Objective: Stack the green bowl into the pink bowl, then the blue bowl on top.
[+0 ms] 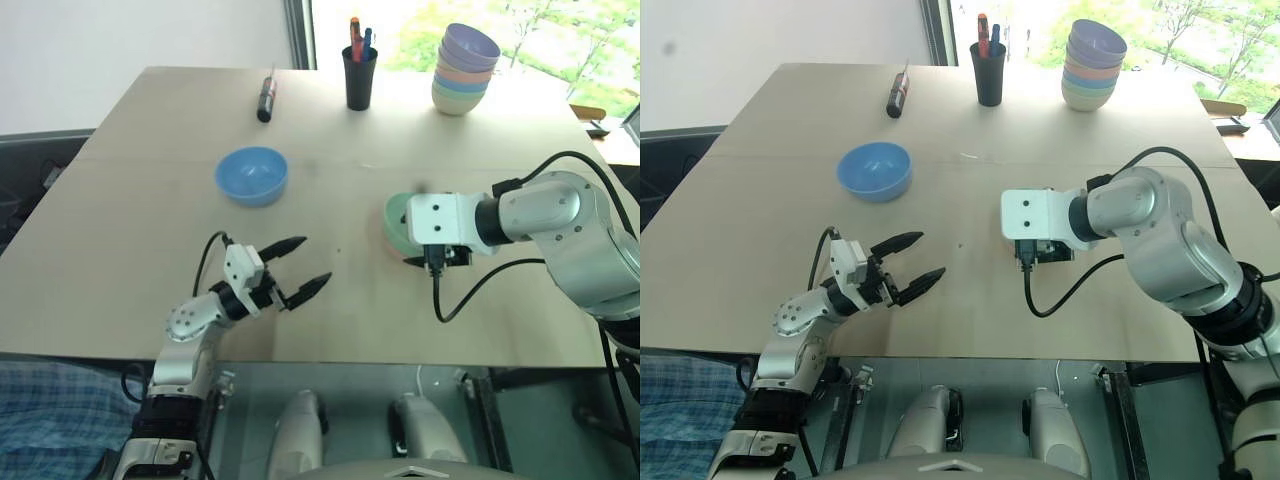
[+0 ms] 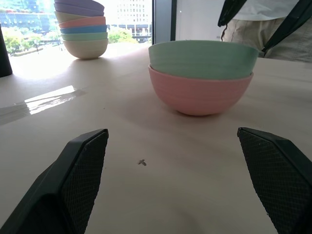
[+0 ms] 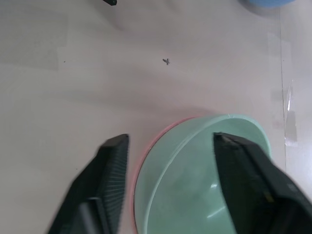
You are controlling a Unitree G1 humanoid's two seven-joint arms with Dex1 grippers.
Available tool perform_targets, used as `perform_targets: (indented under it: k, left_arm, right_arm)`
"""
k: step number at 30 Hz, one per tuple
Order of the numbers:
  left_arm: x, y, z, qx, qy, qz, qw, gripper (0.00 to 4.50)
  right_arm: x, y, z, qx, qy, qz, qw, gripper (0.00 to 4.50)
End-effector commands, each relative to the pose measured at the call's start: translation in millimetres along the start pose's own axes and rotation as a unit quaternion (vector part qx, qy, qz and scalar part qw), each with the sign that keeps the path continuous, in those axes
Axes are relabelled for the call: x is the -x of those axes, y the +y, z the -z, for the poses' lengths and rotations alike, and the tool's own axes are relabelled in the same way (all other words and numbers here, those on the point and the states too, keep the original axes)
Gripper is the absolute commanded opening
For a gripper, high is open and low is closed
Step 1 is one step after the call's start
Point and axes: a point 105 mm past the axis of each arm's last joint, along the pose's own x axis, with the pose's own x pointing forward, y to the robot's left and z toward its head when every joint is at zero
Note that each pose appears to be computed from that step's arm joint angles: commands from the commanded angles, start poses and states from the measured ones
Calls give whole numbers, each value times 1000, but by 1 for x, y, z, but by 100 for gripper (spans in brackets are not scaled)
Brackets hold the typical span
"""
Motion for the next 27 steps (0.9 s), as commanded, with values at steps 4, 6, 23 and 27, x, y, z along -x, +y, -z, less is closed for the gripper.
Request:
perform_targets:
  k: [4, 6, 23, 27]
  left_arm:
    - [-8, 15, -21, -49, -11, -28, 998, 450]
    - [-9, 23, -20, -62, 10, -49, 997, 450]
    - [-33, 106, -63, -249, 208, -224, 919, 450]
    - [-24, 117, -60, -255, 244, -238, 905, 450]
  right_arm:
    - [31, -33, -8, -119, -89, 87, 985, 416]
    - [39, -38, -9, -159, -126, 102, 974, 416]
    - [126, -13, -4, -244, -342, 139, 897, 416]
    - [130, -9, 1, -248, -335, 142, 898, 416]
